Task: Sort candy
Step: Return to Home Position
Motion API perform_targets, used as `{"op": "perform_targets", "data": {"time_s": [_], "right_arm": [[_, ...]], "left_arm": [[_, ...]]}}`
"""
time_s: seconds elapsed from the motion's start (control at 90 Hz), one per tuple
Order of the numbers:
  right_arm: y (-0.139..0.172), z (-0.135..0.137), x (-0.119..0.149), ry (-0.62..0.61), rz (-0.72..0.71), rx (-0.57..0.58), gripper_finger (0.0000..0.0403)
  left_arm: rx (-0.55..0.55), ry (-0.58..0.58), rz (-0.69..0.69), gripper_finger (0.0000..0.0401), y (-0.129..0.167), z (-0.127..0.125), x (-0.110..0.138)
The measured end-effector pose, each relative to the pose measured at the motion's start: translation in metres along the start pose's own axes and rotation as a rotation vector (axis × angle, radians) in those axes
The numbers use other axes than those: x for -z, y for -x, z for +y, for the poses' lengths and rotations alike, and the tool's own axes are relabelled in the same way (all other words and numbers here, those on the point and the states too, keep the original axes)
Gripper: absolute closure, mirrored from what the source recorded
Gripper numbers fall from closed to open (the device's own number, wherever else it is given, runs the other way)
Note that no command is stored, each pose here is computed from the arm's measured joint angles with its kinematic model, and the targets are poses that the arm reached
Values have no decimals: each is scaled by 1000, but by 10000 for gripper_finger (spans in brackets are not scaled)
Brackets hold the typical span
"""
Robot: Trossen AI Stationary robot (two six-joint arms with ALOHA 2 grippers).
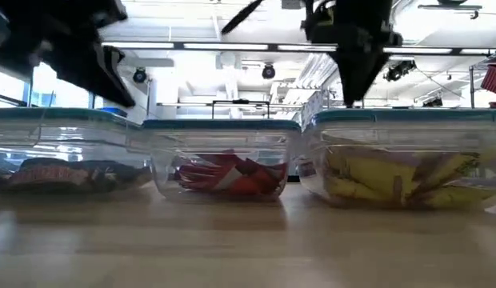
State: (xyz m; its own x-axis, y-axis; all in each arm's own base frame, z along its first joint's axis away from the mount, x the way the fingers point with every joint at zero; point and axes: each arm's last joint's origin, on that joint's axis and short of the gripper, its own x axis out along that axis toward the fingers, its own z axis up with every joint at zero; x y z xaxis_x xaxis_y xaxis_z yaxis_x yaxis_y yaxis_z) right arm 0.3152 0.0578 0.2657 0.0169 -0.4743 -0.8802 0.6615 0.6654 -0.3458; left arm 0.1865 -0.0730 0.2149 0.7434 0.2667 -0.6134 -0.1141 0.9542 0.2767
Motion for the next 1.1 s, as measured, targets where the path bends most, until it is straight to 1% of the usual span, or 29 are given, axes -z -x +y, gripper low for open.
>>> {"op": "perform_targets", "data": {"time_s": [0.056, 0.178, 0.311, 0.411, 0.489, 0.556, 0.722, 0.856, 0.922, 1.033, 1.1], "right_arm": [[3, -11, -1, -7, -15, 16, 289], [-3, -35, 1, -32, -5, 30, 289], [-13, -60, 8, -107, -34, -7, 289], [-23, -73, 11, -138, -108, -77, 289], [-31, -79, 12, -119, -197, -150, 291], [-39, -83, 13, -98, -264, -214, 301], [-62, -91, 17, -29, -428, -401, 349], [-75, -99, 25, 7, -565, -495, 392], [-77, -104, 30, 14, -649, -554, 399], [-77, -110, 41, 41, -773, -668, 396], [-76, -114, 48, 53, -837, -710, 398]], "left_arm": [[12, 2, -41, 362, 9, 6, -1], [73, 21, -145, 362, 24, 18, 0], [125, 44, -301, 362, 35, 28, 5], [152, 56, -426, 362, 40, 34, 9], [168, 78, -519, 362, 43, 39, 11], [184, 90, -578, 362, 46, 43, 14], [169, 127, -630, 362, 52, 53, 24], [164, 154, -676, 362, 59, 59, 35], [169, 172, -681, 362, 63, 62, 41], [176, 202, -700, 362, 72, 68, 49], [177, 214, -719, 362, 76, 71, 53]]}}
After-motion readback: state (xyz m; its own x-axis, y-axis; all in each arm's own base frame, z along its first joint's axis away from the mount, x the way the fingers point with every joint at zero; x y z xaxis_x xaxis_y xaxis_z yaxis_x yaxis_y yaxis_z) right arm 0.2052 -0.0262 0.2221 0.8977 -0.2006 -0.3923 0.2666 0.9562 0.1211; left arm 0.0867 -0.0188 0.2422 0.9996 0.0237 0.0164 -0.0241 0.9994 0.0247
